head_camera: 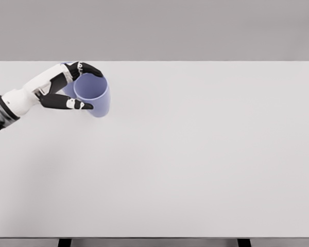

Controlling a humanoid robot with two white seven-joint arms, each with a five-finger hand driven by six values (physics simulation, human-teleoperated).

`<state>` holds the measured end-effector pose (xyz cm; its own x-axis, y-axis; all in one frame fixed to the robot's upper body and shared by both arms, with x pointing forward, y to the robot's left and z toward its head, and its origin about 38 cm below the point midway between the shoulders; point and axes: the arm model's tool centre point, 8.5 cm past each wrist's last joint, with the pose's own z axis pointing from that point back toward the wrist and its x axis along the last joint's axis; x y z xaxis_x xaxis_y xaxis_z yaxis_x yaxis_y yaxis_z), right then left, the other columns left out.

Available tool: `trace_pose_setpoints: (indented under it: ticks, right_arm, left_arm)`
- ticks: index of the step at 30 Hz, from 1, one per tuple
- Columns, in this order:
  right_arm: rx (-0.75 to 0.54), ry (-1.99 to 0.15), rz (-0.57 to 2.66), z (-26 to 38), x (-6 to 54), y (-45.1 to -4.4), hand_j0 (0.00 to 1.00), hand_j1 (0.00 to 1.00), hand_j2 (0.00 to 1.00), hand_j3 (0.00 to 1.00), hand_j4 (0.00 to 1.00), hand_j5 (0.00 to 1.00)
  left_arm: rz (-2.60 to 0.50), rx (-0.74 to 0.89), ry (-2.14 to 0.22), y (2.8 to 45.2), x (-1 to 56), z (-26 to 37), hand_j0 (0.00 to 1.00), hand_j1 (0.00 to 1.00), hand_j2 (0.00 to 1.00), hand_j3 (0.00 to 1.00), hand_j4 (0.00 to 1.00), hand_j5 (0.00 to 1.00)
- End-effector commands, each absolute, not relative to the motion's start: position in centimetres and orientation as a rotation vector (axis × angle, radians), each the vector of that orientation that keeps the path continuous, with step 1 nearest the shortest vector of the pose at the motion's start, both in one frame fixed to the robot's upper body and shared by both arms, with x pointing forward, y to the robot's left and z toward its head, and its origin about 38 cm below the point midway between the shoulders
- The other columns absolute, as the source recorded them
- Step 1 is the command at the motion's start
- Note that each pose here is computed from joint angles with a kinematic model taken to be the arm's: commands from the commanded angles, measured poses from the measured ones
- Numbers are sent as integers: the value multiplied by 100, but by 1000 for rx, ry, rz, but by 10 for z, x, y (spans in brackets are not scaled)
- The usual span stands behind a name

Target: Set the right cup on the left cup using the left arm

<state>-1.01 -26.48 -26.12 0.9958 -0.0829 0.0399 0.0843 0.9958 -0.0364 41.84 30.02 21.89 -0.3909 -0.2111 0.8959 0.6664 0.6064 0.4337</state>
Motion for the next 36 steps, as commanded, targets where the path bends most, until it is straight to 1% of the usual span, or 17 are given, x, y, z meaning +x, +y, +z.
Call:
trace_pose_setpoints:
  ticks: [1,27,30,36]
  right_arm:
    - [-38,-39,-84,-261,-10,-265,100,100,100,100,100,100]
    - [-38,-39,-84,-261,-10,-265,100,100,100,100,100,100]
    - [-38,-39,-84,-261,-10,-265,100,100,100,100,100,100]
    - [-38,-39,-84,-261,-10,-265,100,100,100,100,100,100]
  left_arm:
    - [-971,-373,-1717,305,420,215,69,69,69,69,69,69]
    - [-930,-310,-1766,324,449,245,69,69,69,69,69,69]
    - [-932,-281,-1760,334,451,249,69,69,69,69,69,69]
    - [-922,-260,-1771,339,458,257,69,69,69,69,69,69]
